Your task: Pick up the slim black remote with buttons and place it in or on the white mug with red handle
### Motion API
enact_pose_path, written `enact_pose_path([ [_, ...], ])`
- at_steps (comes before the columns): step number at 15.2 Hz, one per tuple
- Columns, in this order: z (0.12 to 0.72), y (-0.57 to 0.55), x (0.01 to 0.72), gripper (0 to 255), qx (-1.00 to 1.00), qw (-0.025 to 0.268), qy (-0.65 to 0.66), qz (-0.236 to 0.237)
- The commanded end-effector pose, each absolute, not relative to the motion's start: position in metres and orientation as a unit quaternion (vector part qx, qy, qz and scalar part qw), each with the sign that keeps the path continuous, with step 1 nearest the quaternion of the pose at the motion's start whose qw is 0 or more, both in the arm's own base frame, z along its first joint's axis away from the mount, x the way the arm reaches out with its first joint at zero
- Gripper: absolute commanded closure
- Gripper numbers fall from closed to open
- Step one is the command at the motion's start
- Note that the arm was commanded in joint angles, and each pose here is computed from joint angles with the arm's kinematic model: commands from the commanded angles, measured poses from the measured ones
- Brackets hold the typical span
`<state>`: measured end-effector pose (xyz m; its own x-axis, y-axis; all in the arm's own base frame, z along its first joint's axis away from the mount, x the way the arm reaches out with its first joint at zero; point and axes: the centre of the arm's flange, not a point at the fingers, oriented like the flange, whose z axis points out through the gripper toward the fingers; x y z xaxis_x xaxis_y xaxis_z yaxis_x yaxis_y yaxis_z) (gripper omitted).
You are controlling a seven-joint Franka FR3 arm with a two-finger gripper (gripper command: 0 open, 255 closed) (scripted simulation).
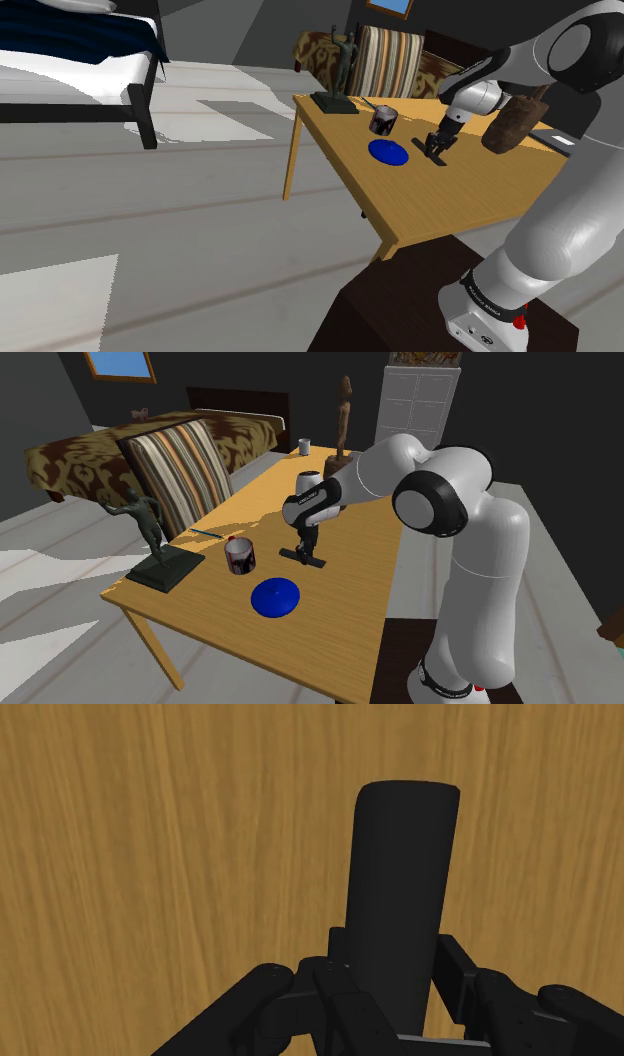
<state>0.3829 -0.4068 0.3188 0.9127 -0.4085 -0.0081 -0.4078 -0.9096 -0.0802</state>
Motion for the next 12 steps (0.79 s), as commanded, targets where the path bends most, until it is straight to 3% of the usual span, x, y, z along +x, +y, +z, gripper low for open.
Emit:
enact_pose_path([
  [1, 0.325, -0.406, 0.384, 255, -0.977, 0.041, 0.208, -0.003],
  [12, 0.383, -0.406, 0.384, 255, -0.977, 0.041, 0.208, -0.003],
])
